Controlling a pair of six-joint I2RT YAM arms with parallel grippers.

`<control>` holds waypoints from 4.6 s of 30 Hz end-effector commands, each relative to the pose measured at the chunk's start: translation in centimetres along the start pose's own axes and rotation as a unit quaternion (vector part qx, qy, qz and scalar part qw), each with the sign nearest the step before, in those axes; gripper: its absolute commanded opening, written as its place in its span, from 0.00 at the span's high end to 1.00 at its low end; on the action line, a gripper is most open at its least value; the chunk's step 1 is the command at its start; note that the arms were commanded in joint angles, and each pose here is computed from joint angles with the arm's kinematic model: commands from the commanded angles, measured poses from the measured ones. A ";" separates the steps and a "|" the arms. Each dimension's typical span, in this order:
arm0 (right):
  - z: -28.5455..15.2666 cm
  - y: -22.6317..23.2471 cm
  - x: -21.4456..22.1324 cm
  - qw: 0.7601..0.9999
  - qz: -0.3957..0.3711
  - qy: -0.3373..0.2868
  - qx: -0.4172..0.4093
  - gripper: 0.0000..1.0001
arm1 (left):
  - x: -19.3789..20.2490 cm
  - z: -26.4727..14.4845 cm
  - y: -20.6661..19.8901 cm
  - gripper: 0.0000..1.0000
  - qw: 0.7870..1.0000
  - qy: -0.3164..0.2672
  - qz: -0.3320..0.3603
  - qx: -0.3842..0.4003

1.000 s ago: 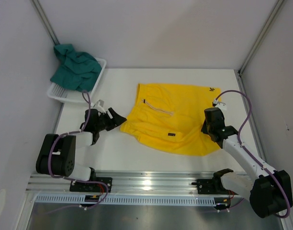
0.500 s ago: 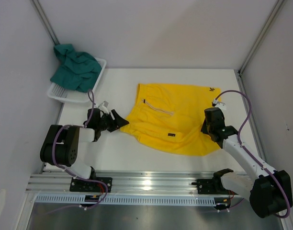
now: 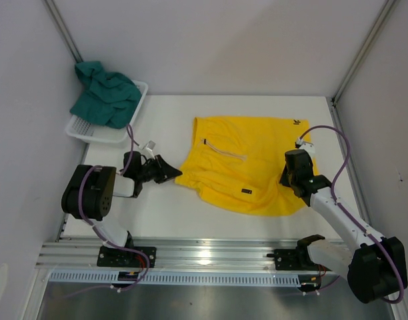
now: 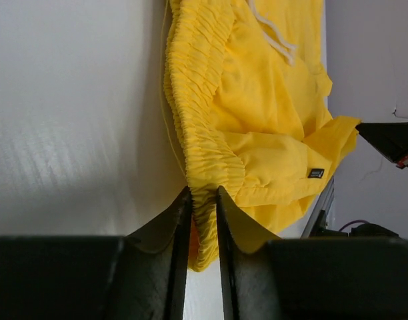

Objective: Fold and stack the shorts
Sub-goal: Flatten the shorts out

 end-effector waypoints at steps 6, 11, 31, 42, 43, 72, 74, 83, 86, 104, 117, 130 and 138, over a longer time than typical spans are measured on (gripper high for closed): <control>-0.2 -0.2 -0.5 1.000 0.006 -0.017 0.001 1.00 | -0.4 -0.1 -2.2 0.54 0.997 0.006 0.023 0.073; -0.2 -0.2 -0.5 1.000 0.005 -0.015 0.000 1.00 | -0.5 -0.1 -2.5 0.51 0.996 0.006 0.028 0.079; -0.1 0.0 -0.4 1.000 0.004 -0.011 -0.006 1.00 | 0.8 1.9 -1.4 0.56 0.996 0.066 0.052 0.017; -0.4 -0.1 -0.6 1.000 0.010 -0.018 -0.005 1.00 | 0.2 2.0 -3.0 1.00 0.995 0.058 0.044 0.062; -0.5 -0.1 -0.7 1.000 0.011 -0.021 -0.006 1.00 | -0.4 1.7 -3.7 1.00 0.995 0.051 0.041 0.072; -13.1 3.5 -8.3 0.951 -0.070 -0.145 -0.263 1.00 | -21.5 -15.2 -22.2 1.00 0.968 -0.216 0.114 0.052; -13.4 4.2 -8.4 0.943 -0.079 -0.143 -0.289 1.00 | -21.3 -15.5 -22.3 1.00 0.969 -0.216 0.112 0.046; -11.0 8.9 -1.6 0.914 -0.133 -0.020 -0.383 1.00 | -16.4 -16.3 -19.5 1.00 0.967 -0.229 0.112 -0.004; -12.2 11.4 3.1 0.899 -0.161 0.001 -0.406 1.00 | -15.1 -16.0 -17.2 1.00 0.967 -0.229 0.105 -0.040; -12.3 13.6 19.3 0.887 -0.353 -0.040 -0.295 0.99 | -10.7 -15.7 -14.2 1.00 0.966 -0.226 0.121 -0.036; -12.1 15.7 21.3 0.878 -0.371 -0.035 -0.301 0.49 | -10.4 -15.5 -14.0 1.00 0.967 -0.221 0.124 -0.034; -10.5 15.0 20.4 0.897 -0.363 -0.035 -0.250 0.41 | -10.5 -15.6 -14.2 1.00 0.966 -0.222 0.127 -0.031; -9.2 14.3 21.1 0.899 -0.374 -0.024 -0.228 0.42 | -10.4 -15.6 -14.1 1.00 0.967 -0.219 0.126 -0.030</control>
Point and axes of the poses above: each gripper's point midway between its finger pads, its own z axis out along the fingers, its own y axis along the line the jaws close on, x = y × z, the point moved 6 cm from there along -z, back along the fingers, and after that the axes turned 2 degrees about -z, right-handed, at the moved point
